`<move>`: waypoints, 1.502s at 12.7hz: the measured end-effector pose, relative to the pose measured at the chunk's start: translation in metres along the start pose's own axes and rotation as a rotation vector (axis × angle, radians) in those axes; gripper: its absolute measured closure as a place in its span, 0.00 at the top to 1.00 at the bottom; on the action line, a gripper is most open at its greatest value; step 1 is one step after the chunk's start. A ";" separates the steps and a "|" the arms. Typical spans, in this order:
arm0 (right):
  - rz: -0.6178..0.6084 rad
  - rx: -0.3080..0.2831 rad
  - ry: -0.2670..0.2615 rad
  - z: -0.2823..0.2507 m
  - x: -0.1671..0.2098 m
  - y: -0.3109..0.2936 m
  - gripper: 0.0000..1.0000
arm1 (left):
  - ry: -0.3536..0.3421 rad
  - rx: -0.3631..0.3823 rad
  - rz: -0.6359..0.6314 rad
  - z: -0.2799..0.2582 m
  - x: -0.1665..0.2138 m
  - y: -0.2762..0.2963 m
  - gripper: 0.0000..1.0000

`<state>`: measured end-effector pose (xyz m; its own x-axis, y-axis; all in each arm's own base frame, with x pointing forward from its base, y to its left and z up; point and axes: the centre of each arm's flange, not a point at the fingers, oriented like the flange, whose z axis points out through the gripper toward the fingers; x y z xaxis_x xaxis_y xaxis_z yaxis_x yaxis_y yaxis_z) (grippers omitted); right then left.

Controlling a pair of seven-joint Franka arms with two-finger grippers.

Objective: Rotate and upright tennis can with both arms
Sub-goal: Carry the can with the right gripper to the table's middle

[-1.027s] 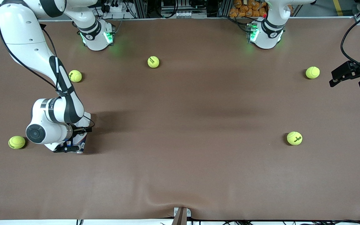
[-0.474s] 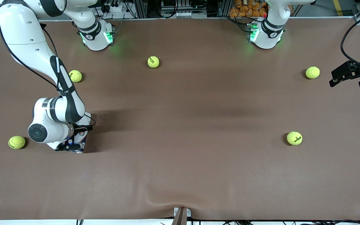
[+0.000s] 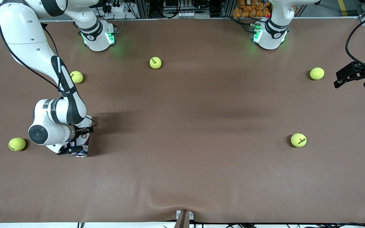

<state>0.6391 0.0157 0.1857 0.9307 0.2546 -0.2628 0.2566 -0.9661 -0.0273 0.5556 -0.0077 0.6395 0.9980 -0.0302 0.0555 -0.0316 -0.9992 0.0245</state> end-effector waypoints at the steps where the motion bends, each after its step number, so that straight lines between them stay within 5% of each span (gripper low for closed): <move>1: -0.055 -0.006 0.011 -0.006 0.005 -0.009 0.73 | 0.000 0.000 0.000 0.000 0.000 0.000 1.00; 10: -0.781 -0.084 0.146 -0.089 0.034 -0.166 0.72 | -0.001 0.000 -0.003 0.000 0.000 -0.002 1.00; 15: -1.028 -0.119 0.181 -0.100 0.020 -0.321 0.72 | -0.002 0.000 -0.007 0.001 0.000 -0.004 1.00; 19: -1.204 -0.208 0.212 -0.092 -0.003 -0.416 0.73 | -0.004 0.000 -0.007 0.001 0.000 -0.004 1.00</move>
<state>0.5540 0.4203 0.2866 0.0928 0.9956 -0.0150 0.9956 -0.0926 0.0150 0.5560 -0.0038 0.6382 0.9984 -0.0232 0.0517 -0.0245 -0.9994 0.0245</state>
